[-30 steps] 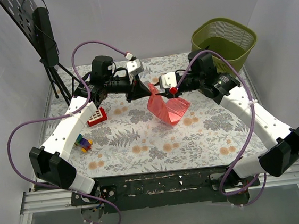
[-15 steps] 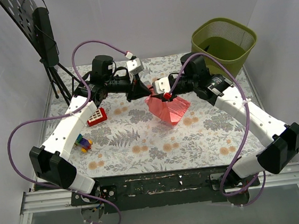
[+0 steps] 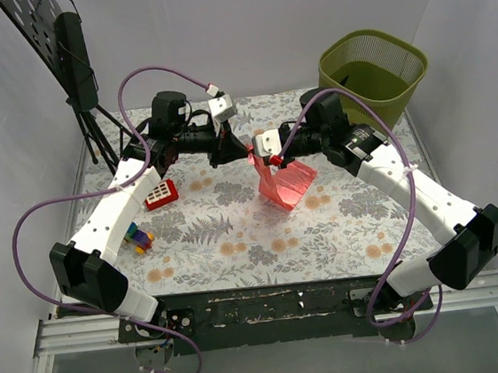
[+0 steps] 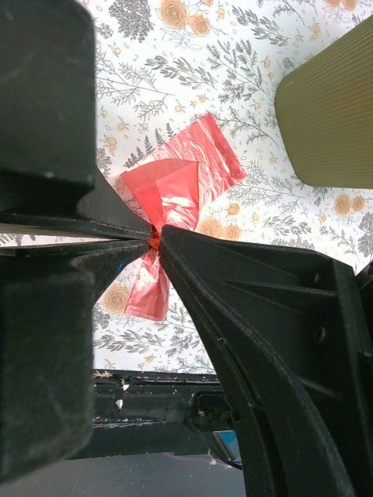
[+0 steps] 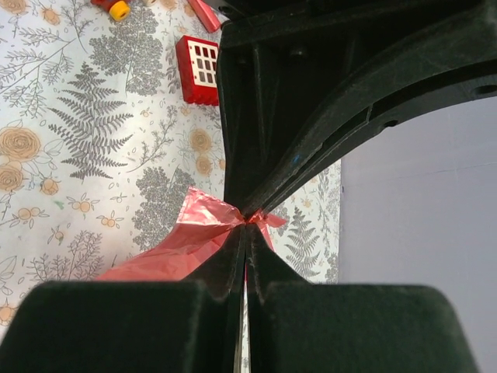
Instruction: Put the trash bags into the trash bin
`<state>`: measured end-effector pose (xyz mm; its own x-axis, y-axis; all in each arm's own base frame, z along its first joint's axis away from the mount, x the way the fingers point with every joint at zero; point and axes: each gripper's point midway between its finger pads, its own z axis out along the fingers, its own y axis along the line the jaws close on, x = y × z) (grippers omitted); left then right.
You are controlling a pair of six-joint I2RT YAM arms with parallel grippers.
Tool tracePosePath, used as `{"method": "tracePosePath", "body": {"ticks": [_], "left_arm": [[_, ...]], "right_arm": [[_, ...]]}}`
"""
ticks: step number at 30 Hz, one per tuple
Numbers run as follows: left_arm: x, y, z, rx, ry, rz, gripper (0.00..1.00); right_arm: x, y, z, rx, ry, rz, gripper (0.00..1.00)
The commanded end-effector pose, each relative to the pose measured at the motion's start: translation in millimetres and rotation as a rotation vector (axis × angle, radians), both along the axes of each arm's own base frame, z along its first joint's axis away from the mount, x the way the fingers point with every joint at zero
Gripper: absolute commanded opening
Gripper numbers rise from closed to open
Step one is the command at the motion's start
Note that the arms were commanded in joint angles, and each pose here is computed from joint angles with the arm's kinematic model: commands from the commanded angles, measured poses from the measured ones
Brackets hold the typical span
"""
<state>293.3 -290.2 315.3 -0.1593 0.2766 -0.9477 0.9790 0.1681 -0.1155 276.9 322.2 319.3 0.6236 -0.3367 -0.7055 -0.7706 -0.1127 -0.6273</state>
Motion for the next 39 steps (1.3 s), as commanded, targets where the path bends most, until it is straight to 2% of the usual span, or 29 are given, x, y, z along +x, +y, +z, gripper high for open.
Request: {"method": "tracePosePath", "body": {"ticks": [1,18,32,34,35,36,38,39], "left_arm": [[1.1,2.6,18.0,-0.019,-0.074,0.015,0.00],[-1.2,10.3,8.9,0.016,-0.096,0.029,0.00],[2.5,21.3,-0.8,0.053,-0.139,0.084,0.00],[2.6,22.0,0.9,0.053,-0.146,0.088,0.00],[2.8,21.9,1.2,0.050,-0.150,0.088,0.00],[2.4,21.3,2.1,0.045,-0.151,0.086,0.00],[3.9,20.1,4.1,0.034,-0.151,0.092,0.00],[5.0,19.3,6.0,0.027,-0.151,0.095,0.00]], "right_arm": [[-0.2,-5.0,4.2,0.001,-0.017,-0.037,0.01],[3.7,-31.6,2.4,-0.014,0.000,-0.129,0.01],[-8.5,-70.1,-9.5,-0.102,-0.013,-0.198,0.01],[-5.9,-74.5,-7.5,-0.085,0.015,-0.243,0.01],[2.6,-74.4,1.7,-0.027,0.057,-0.317,0.01],[11.7,-71.7,15.5,0.061,0.120,-0.397,0.04],[27.7,-63.5,38.5,0.218,0.287,-0.521,0.44],[30.9,-55.6,49.9,0.273,0.373,-0.536,0.56]]}}
